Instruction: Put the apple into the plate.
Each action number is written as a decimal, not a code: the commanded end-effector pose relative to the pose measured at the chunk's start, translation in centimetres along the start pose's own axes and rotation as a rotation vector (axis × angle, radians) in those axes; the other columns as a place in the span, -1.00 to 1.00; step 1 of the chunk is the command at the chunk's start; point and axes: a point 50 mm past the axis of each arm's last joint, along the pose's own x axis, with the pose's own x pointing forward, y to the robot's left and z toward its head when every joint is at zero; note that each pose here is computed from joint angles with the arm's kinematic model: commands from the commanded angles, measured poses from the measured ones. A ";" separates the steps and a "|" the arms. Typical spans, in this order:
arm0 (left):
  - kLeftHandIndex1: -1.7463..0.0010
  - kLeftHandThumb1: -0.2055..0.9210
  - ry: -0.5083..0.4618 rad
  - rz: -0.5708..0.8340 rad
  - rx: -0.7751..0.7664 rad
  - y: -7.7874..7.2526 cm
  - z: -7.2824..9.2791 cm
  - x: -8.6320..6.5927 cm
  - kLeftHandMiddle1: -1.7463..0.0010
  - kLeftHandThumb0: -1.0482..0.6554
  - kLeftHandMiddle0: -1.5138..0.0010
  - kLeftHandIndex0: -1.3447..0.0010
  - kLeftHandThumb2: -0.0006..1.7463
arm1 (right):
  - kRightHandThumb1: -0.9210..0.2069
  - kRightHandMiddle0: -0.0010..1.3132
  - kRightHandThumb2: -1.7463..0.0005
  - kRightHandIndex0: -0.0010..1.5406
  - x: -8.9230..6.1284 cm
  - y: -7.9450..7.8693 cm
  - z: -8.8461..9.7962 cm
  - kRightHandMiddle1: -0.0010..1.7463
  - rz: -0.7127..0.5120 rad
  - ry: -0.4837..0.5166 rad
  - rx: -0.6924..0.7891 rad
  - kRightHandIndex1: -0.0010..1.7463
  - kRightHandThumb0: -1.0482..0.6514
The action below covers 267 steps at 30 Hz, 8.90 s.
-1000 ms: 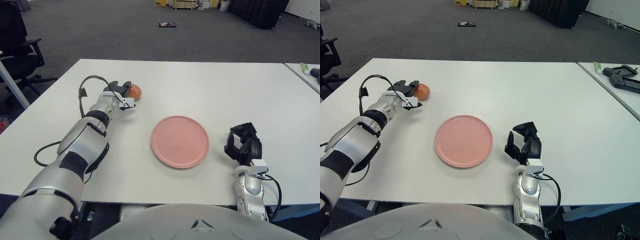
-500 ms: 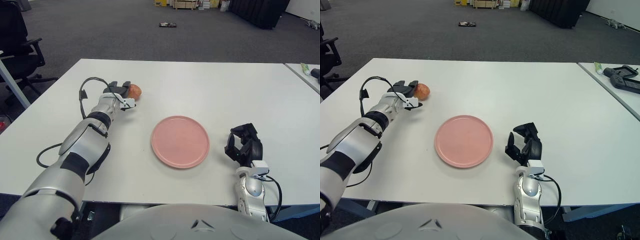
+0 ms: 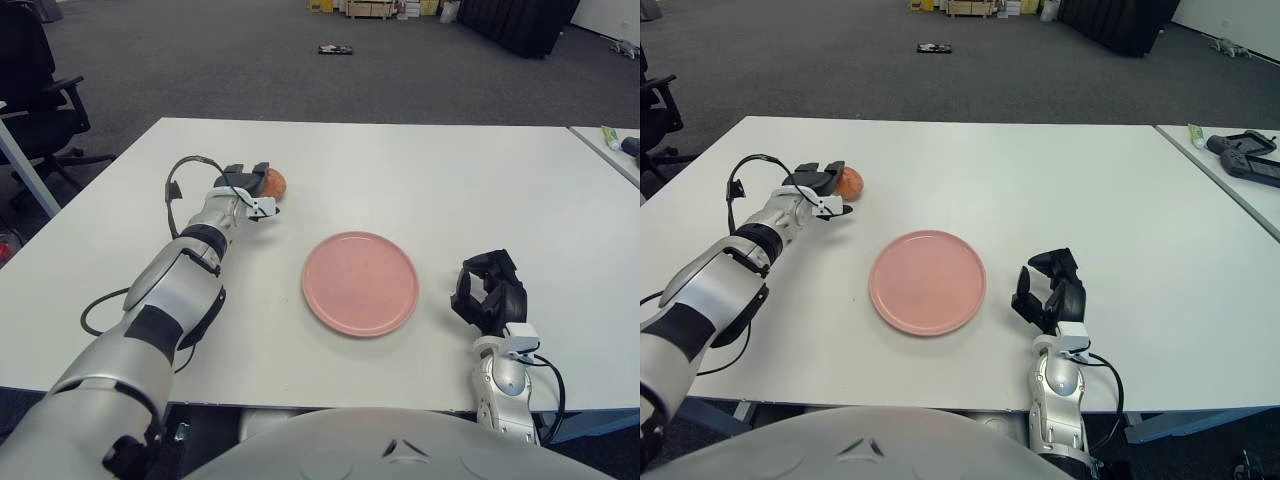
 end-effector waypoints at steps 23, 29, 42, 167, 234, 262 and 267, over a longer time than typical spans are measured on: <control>-1.00 0.54 -0.157 0.112 0.053 0.7 1.5 -0.1 -0.99 -0.80 0.51 0.71 -0.18 | -0.36 -0.36 -0.17 -0.21 0.5 0.2 0.6 1.00 0.007 -0.030 0.004 0.61 -0.24; -1.00 0.44 -0.157 0.103 0.050 0.7 1.5 -0.1 -1.00 -0.78 0.34 0.57 -0.13 | -0.36 -0.36 -0.17 -0.22 0.5 0.2 0.5 1.00 0.003 -0.026 0.006 0.62 -0.24; -1.00 0.29 -0.159 0.083 0.040 0.7 1.5 0.0 -1.00 -0.74 0.37 0.52 -0.04 | -0.35 -0.35 -0.18 -0.21 0.5 0.3 0.6 1.00 -0.004 -0.026 0.023 0.63 -0.25; 0.34 0.61 -0.094 -0.097 0.120 -1.8 4.6 0.3 0.44 -0.73 0.99 1.00 -0.25 | -0.41 -0.39 -0.13 -0.24 -1.5 -1.1 1.1 1.00 -0.012 -0.013 -0.005 0.67 -0.24; -1.00 -0.62 0.034 -0.136 0.029 -0.8 -0.3 -0.1 -0.67 0.23 -0.20 0.00 0.80 | -0.40 -0.38 -0.13 -0.23 0.1 -0.3 0.7 1.00 0.010 -0.037 0.007 0.64 -0.24; -1.00 -0.64 -0.022 0.059 -0.079 4.6 -1.1 0.3 -0.79 0.23 -0.21 0.07 0.86 | -0.38 -0.37 -0.15 -0.23 1.1 0.2 0.2 1.00 -0.004 -0.035 -0.012 0.66 -0.24; -1.00 -0.63 -0.033 0.102 -0.073 5.7 -1.1 0.3 -0.79 0.23 -0.21 0.08 0.85 | -0.37 -0.36 -0.16 -0.22 1.2 0.3 0.2 1.00 -0.004 -0.035 -0.015 0.65 -0.24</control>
